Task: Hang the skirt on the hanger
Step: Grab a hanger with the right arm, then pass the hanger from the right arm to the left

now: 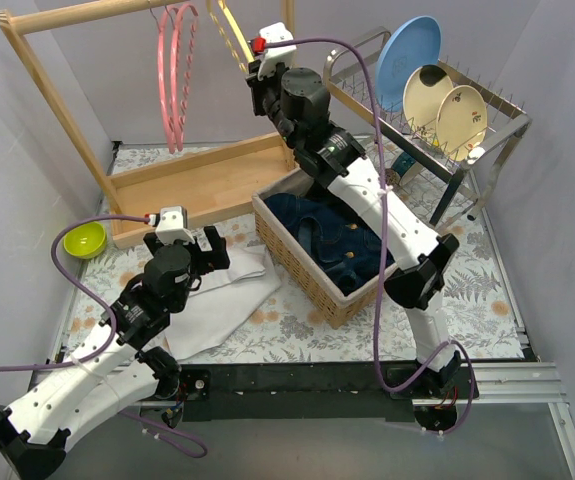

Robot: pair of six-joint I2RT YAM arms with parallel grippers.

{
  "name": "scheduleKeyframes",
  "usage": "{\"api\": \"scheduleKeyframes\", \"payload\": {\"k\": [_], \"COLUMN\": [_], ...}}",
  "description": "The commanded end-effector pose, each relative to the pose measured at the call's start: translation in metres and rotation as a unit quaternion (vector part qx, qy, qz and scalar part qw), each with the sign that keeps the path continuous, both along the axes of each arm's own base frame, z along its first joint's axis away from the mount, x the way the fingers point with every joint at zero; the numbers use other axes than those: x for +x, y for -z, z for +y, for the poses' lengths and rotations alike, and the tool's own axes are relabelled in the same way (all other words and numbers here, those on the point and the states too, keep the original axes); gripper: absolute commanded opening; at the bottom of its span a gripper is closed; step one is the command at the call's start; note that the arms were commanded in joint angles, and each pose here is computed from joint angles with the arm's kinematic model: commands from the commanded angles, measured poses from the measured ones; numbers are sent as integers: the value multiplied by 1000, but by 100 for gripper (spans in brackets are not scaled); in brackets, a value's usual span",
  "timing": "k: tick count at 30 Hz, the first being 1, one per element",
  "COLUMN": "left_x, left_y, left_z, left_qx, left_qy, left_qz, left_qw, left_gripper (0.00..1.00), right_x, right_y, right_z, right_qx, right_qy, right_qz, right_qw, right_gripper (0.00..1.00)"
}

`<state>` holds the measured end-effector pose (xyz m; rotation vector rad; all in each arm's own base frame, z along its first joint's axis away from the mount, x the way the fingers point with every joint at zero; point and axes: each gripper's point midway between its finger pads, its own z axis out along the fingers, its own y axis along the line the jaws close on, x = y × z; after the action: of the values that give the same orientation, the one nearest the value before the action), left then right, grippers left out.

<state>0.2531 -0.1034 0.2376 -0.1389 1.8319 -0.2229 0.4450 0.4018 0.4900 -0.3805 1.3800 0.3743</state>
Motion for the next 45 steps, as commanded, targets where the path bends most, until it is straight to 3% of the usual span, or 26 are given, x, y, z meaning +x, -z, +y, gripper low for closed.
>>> {"api": "scheduleKeyframes", "payload": {"k": [1, 5, 6, 12, 13, 17, 23, 32, 35, 39, 45], "left_x": [-1, -2, -3, -7, -9, -19, -33, -49, -65, -98, -123], "left_y": [-6, -10, -11, -25, -27, -43, -62, -88, -98, -93, -79], "left_z": [-2, -8, -11, -18, -21, -25, -31, -45, -54, -78, -91], "left_qx": [-6, -8, -8, -12, -15, -27, -37, -10, -2, 5, 26], "left_qy": [12, 33, 43, 77, 88, 121, 165, 238, 289, 404, 486], "left_qz": [-14, -22, -22, -45, -48, -76, -107, -126, -139, -120, -96], "left_qw": [1000, 999, 999, 996, 995, 989, 980, 963, 947, 907, 868], "left_gripper": [98, 98, 98, 98, 98, 98, 98, 98, 98, 98, 98], "right_x": [-42, -72, -72, -123, -127, -167, -218, -277, -290, -306, -312], "right_y": [-52, -53, -28, -5, 20, 44, 81, 118, 125, 136, 143], "right_z": [-26, -50, -48, -84, -83, -107, -129, -146, -150, -150, -151], "right_qx": [36, 24, 2, -35, -57, -102, -168, -239, -249, -260, -268], "right_qy": [-39, -59, -62, -102, -113, -156, -239, -403, -437, -485, -506], "right_qz": [-18, -5, 16, 33, 51, 52, 58, 35, 26, 15, 10], "right_qw": [998, 998, 998, 994, 991, 981, 954, 883, 864, 835, 820], "right_gripper": [1, 1, 1, 1, 1, 1, 1, 1, 1, 1, 1]}}
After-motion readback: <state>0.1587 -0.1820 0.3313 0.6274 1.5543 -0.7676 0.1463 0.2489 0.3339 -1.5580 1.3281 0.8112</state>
